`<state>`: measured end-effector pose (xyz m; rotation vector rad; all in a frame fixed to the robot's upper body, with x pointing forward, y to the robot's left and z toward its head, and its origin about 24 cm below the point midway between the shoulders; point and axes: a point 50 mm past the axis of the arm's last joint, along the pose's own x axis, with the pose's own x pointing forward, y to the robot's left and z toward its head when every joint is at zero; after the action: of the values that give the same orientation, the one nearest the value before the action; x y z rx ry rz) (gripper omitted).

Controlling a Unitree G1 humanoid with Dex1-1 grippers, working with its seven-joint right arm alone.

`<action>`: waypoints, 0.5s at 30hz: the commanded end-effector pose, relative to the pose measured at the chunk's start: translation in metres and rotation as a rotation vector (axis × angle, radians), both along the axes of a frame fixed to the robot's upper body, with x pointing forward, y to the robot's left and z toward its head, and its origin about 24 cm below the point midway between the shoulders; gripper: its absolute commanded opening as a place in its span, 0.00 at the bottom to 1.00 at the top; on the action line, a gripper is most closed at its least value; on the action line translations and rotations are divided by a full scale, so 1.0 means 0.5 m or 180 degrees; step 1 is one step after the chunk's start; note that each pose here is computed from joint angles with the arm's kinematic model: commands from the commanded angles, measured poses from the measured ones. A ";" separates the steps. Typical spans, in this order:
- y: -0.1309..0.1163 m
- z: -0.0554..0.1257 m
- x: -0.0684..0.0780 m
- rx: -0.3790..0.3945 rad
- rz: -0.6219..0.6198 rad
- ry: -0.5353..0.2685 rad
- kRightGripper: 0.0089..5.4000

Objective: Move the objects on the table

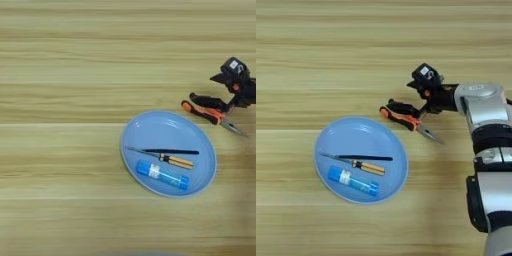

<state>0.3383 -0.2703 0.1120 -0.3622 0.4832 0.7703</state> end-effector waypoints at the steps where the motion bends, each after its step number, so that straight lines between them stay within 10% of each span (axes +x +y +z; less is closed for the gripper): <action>1: 0.015 0.118 0.001 -0.0070 0.0172 -0.0656 0.99; 15: 0.091 0.175 -0.088 0.0032 0.0751 -0.0922 0.99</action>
<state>0.2980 -0.2246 0.1646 -0.4271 0.2818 0.9660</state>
